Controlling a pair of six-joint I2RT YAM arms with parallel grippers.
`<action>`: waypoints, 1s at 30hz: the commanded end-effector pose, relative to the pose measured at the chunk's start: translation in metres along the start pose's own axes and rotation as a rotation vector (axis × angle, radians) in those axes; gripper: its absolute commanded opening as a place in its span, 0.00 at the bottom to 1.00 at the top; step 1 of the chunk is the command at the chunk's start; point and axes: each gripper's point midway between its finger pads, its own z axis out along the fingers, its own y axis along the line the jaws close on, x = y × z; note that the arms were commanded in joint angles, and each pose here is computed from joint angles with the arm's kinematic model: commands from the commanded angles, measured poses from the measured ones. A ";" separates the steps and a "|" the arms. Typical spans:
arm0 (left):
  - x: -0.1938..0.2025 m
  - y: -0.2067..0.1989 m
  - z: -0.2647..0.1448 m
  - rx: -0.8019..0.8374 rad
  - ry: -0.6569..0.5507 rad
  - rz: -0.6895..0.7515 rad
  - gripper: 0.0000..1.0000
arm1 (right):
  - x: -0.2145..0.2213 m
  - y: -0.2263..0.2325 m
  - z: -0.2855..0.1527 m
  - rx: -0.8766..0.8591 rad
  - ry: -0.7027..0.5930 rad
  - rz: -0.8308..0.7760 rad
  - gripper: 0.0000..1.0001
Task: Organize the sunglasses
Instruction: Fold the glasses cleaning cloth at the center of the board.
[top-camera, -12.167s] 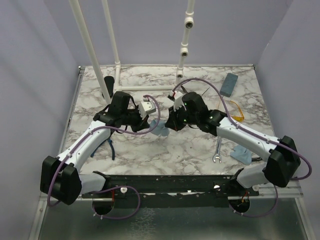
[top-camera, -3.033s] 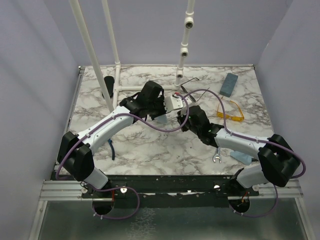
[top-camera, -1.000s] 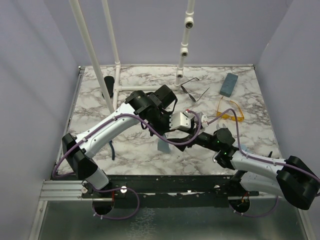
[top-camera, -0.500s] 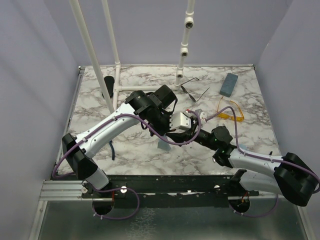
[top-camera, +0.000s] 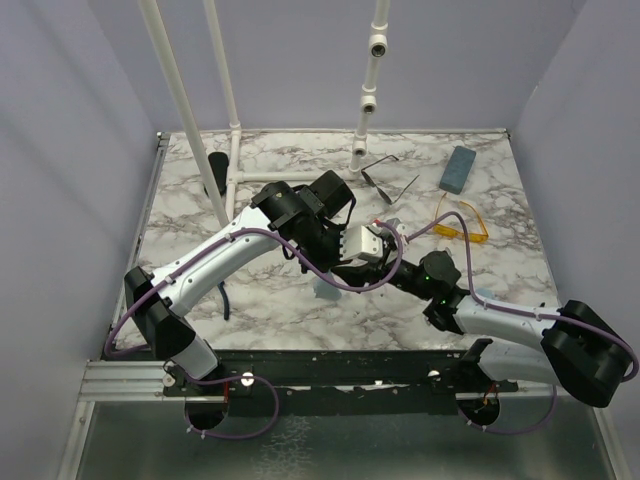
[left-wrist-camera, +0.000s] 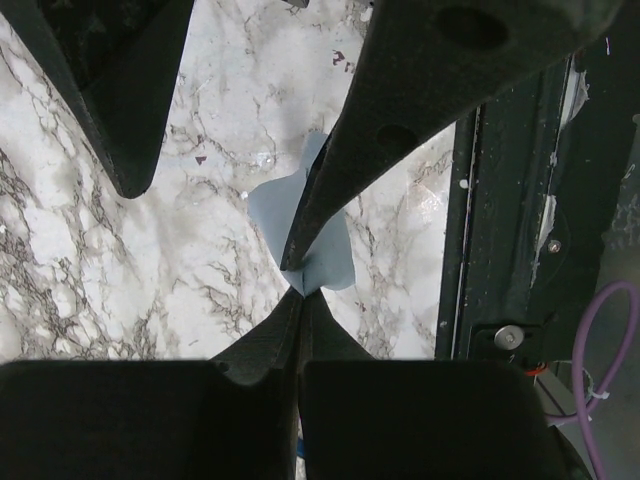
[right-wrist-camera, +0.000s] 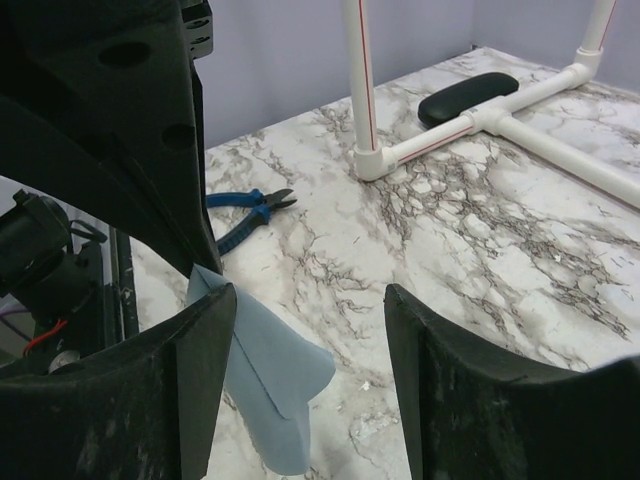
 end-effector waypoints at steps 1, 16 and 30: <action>-0.003 -0.004 -0.003 0.010 -0.009 0.029 0.00 | -0.008 0.011 -0.001 -0.054 -0.024 -0.052 0.66; -0.007 0.002 -0.004 -0.008 -0.011 0.043 0.00 | 0.010 0.014 -0.006 -0.077 0.041 -0.032 0.67; -0.004 -0.001 -0.003 0.012 0.004 0.062 0.00 | 0.006 -0.010 -0.002 0.064 0.036 -0.029 0.58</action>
